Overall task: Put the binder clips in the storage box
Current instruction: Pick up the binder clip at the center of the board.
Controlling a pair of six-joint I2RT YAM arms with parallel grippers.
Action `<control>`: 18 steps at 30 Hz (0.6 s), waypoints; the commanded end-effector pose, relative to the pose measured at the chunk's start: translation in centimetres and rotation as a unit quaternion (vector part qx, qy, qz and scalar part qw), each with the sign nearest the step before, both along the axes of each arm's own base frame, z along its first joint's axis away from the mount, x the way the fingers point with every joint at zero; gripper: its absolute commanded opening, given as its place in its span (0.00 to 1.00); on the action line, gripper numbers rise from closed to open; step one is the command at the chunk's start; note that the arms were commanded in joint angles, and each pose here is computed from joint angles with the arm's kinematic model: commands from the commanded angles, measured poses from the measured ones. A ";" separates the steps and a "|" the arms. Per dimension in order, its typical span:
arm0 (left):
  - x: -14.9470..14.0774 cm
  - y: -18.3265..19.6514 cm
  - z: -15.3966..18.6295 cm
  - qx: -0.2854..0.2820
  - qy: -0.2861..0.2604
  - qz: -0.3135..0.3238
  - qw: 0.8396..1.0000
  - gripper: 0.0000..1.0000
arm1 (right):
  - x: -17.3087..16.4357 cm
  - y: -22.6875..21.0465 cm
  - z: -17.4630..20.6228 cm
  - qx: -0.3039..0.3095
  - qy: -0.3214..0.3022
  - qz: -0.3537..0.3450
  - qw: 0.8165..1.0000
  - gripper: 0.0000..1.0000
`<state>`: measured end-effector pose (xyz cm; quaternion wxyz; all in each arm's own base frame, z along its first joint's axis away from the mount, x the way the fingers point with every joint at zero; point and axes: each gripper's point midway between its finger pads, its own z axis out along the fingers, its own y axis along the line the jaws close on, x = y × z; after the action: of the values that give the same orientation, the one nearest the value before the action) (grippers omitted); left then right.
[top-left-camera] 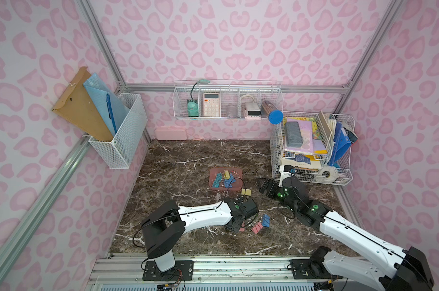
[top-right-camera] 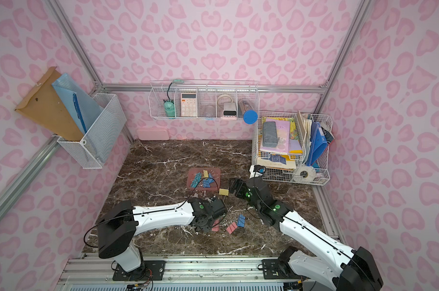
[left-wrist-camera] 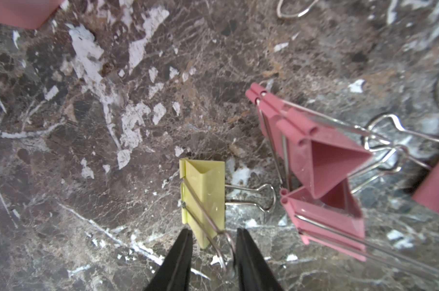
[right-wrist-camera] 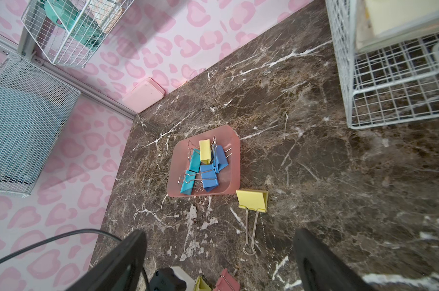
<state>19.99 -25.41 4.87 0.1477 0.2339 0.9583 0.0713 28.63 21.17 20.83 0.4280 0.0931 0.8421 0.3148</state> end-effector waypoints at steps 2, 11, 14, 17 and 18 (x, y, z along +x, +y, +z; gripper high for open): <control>0.2 0.2 0.5 0.005 -0.007 -0.002 1.000 0.35 | 0.1 0.1 0.3 0.002 -0.003 0.000 1.000 0.94; 0.2 0.0 0.2 0.005 -0.003 -0.002 1.000 0.12 | 0.2 0.2 0.2 0.002 -0.002 0.001 1.000 0.94; 0.2 0.0 0.3 0.004 -0.003 -0.001 1.000 0.05 | 0.2 0.2 0.2 0.002 -0.002 0.001 1.000 0.94; 0.3 0.0 0.8 0.003 -0.009 0.002 1.000 0.01 | 0.2 0.3 0.1 0.002 -0.001 0.003 1.000 0.94; 0.5 0.2 1.1 0.005 -0.013 0.003 1.000 0.00 | 0.2 0.3 0.1 0.002 0.000 0.002 1.000 0.94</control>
<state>21.03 -24.92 5.85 0.1730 0.2332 0.9522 0.0945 28.67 21.30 20.45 0.4235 0.0918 0.8452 0.3128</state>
